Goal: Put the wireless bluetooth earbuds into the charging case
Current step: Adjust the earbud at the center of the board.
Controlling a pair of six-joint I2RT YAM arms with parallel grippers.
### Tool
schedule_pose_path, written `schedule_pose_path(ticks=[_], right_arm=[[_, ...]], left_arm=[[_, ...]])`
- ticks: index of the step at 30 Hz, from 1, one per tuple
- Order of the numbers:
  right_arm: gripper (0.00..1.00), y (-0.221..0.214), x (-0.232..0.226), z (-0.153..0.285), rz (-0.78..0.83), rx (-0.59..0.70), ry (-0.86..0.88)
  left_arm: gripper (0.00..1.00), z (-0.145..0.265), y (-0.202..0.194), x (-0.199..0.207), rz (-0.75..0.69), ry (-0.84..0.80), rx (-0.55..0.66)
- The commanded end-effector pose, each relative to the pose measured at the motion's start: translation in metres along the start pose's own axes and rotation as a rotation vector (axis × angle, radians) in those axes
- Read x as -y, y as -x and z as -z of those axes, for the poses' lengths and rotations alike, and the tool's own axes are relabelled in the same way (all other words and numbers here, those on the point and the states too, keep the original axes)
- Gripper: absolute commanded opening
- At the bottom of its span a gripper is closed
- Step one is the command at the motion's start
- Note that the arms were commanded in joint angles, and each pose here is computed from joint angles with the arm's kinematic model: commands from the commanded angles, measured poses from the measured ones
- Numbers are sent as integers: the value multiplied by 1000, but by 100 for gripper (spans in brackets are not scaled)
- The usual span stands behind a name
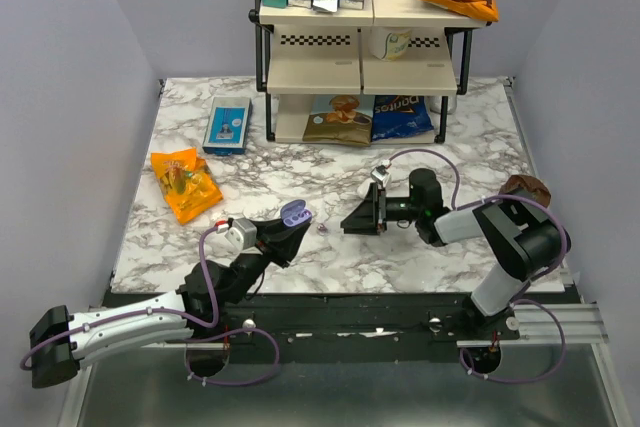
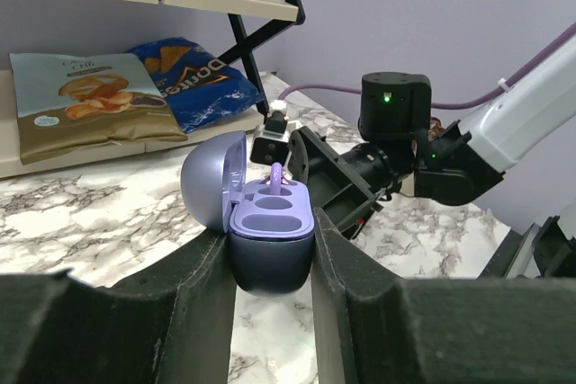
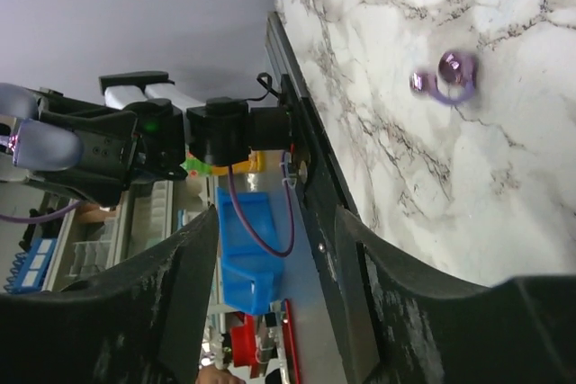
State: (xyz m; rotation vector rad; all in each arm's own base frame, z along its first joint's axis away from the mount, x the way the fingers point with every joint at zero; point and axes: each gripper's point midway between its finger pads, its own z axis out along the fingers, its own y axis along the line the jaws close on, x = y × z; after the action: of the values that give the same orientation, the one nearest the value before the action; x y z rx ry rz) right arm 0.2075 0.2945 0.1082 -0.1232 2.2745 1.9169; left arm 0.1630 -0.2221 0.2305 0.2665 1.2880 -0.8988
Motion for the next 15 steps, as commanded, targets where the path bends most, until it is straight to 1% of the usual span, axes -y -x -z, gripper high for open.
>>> schedule_pose_path(ticks=[1,2,3,4,5,6,7,8,9,11,12,14,15], right_arm=[[64,5,-10,5,82,1,-20],[64,7,-10,5,124,6,-29],[64,7,-3,6,95,8,-85],[64,10,1,7,106,18,-129],[64,25,-10,8,249,40,-159],[64,23,11,14,206,44,-299],[63,23,12,14,247,35,-353],[63,37,3,15,353,44,-387],[62,36,19,24,336,43,-503],[60,41,25,27,401,37,-588],[60,49,31,31,405,50,-667],[58,49,35,28,439,41,-716],[58,57,40,26,462,57,-769]], left_arm=[[0,7,-17,-7,-4,16,-25],[0,7,-17,-7,-6,16,-26],[0,7,-17,-7,-4,15,-27],[0,7,-17,-7,-4,16,-26],[0,7,-18,-8,-5,18,-27],[0,7,-18,-8,-5,18,-30],[0,7,-18,-8,-7,20,-31],[0,7,-17,-8,-5,22,-28],[0,7,-17,-9,-7,24,-30],[0,7,-18,-9,-10,26,-36],[0,6,-18,-8,-10,26,-37],[0,5,-18,-9,-10,34,-40],[0,5,-18,-9,-11,35,-45]])
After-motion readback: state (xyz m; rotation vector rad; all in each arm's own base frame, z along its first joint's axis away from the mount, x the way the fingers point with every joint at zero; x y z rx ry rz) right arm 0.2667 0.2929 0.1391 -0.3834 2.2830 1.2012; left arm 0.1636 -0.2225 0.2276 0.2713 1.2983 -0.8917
